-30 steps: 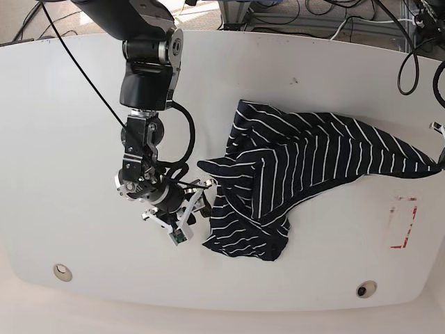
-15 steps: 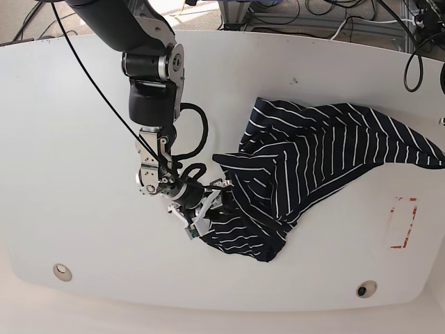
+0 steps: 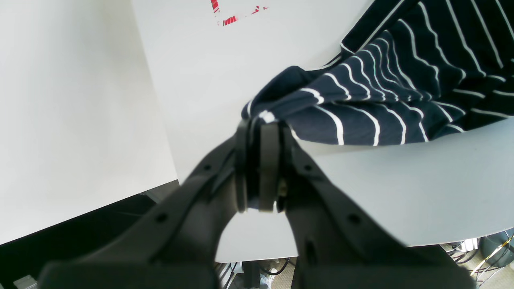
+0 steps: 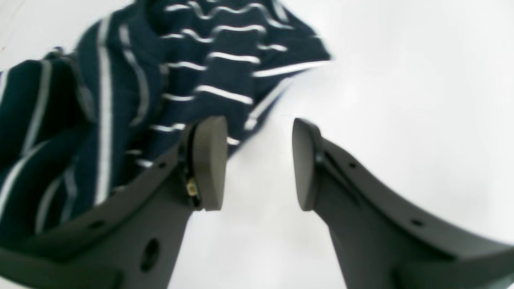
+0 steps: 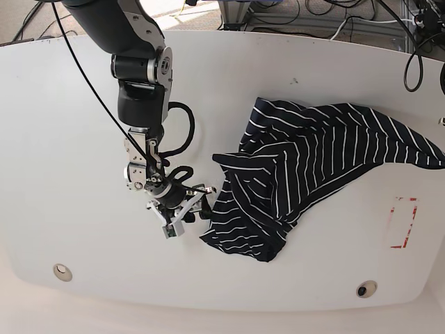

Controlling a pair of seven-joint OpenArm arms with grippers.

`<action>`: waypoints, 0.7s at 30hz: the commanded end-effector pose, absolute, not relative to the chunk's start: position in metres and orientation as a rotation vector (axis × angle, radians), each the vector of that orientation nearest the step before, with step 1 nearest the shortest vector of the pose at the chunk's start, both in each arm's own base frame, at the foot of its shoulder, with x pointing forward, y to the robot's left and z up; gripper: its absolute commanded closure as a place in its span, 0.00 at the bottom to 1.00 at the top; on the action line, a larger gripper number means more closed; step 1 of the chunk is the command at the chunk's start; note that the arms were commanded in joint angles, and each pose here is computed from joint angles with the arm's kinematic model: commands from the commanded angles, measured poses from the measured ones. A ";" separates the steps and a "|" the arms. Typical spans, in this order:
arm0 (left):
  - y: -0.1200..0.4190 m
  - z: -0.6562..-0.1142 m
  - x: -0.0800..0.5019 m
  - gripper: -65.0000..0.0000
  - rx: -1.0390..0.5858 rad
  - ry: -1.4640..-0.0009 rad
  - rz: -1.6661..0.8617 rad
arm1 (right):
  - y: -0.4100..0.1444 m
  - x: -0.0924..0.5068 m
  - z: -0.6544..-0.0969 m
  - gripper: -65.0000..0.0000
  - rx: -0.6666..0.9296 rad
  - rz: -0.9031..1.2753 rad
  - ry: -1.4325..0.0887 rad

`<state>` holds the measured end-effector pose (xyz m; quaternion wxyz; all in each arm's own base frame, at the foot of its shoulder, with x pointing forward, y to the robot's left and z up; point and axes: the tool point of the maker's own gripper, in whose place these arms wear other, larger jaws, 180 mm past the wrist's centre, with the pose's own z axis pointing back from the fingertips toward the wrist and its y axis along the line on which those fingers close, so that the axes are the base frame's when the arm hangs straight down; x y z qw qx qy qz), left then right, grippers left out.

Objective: Layout the t-shirt on the table in an organized manner, then fold the t-shirt properly
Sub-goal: 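Lower the right gripper and grasp the shirt edge near it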

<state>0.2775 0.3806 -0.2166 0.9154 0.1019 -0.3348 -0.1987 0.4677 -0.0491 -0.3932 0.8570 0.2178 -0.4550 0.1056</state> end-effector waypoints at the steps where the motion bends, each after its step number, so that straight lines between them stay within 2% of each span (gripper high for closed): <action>1: 0.383 -0.201 0.283 1.00 0.238 -0.725 -0.427 | -0.044 0.483 -0.369 0.52 0.481 0.223 -1.025; 5: 0.382 -0.201 0.283 1.00 0.236 -0.724 -0.428 | -0.044 0.482 -0.369 0.34 0.481 0.223 -1.024; 9: 0.382 -0.202 0.283 1.00 0.234 -0.725 -0.427 | -0.040 0.481 -0.370 0.23 0.489 0.221 -1.023; 21: 0.375 -0.208 0.285 1.00 0.220 -0.707 -0.451 | -0.032 0.476 -0.381 0.22 0.606 0.100 -0.989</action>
